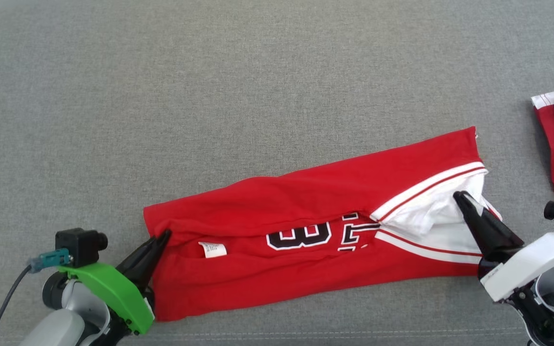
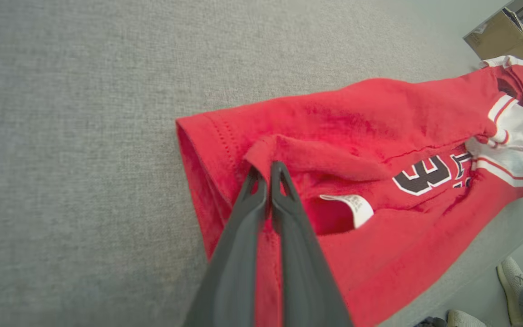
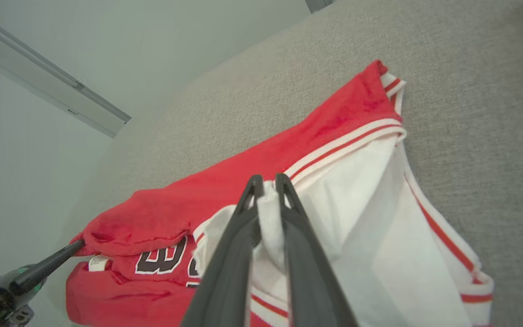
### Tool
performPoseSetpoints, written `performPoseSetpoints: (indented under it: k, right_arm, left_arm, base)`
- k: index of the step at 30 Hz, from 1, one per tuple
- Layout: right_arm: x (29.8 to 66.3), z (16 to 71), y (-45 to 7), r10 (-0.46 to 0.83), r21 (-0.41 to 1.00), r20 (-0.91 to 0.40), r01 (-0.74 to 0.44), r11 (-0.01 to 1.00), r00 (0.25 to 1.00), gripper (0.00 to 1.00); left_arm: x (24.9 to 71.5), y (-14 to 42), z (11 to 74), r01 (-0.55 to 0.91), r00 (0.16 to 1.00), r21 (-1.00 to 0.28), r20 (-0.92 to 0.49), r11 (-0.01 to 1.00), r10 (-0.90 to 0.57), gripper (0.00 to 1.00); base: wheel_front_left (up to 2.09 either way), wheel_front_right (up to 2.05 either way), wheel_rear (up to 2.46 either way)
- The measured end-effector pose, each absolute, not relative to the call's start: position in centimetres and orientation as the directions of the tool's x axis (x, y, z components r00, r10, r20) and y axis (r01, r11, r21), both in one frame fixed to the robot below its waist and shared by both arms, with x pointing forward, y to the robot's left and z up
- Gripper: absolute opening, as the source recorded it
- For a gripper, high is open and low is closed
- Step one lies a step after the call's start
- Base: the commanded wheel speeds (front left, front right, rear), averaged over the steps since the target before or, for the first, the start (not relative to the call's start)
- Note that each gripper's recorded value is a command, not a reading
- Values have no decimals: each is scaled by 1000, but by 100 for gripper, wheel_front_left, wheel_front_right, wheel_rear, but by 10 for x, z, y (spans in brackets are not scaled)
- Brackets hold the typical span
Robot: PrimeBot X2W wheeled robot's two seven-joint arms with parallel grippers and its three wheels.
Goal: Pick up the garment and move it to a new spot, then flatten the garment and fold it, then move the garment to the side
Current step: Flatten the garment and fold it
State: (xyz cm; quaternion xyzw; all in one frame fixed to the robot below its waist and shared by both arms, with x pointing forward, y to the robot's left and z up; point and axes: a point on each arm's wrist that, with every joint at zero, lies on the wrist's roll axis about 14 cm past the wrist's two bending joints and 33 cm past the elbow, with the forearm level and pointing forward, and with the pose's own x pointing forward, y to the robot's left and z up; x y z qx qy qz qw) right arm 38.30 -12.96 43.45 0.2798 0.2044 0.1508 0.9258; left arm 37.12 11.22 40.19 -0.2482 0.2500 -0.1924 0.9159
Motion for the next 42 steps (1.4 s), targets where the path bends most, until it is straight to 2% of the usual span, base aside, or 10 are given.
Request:
performPoseSetpoints:
  k: [1, 2, 4, 13, 30, 31, 32, 33, 37, 42]
  right_arm:
    - [377, 429, -129, 404, 565, -319, -171, 807, 857, 100]
    - [374, 427, -129, 407, 552, -331, -175, 815, 851, 100]
    - [377, 430, -135, 393, 529, -327, -178, 830, 860, 100]
    - [405, 443, -176, 292, 400, -356, -138, 906, 888, 100]
    - [404, 354, -158, 313, 481, -634, 45, 875, 707, 100]
    - [407, 352, -152, 327, 517, -633, 69, 853, 702, 92]
    - [409, 352, -148, 339, 538, -632, 79, 839, 697, 25]
    - [411, 351, -144, 352, 560, -631, 91, 824, 691, 0]
    - [422, 358, -137, 402, 691, -590, 181, 700, 700, 0]
    - [444, 385, -190, 298, 754, -522, 270, 599, 799, 0]
  left_arm:
    - [368, 114, 398, 223, 796, -544, -377, 809, -473, 30]
    - [365, 118, 394, 211, 793, -529, -398, 822, -460, 71]
    - [361, 121, 389, 212, 781, -512, -423, 832, -460, 100]
    - [372, 147, 402, 223, 817, -378, -431, 899, -384, 100]
    - [399, 190, 462, 114, 964, -268, -204, 957, -172, 100]
    - [398, 194, 462, 99, 967, -265, -204, 959, -156, 100]
    - [398, 196, 462, 90, 968, -265, -205, 960, -147, 100]
    - [397, 200, 462, 78, 969, -265, -207, 961, -136, 100]
    - [396, 210, 466, 48, 977, -265, -187, 963, -100, 100]
    - [397, 216, 474, 23, 985, -271, -157, 962, -68, 100]
  base:
    - [0, 0, 0]
    - [0, 0, 0]
    - [0, 0, 0]
    - [0, 0, 0]
    - [0, 0, 0]
    - [0, 0, 0]
    - [0, 0, 0]
    - [0, 0, 0]
    - [0, 0, 0]
    - [0, 0, 0]
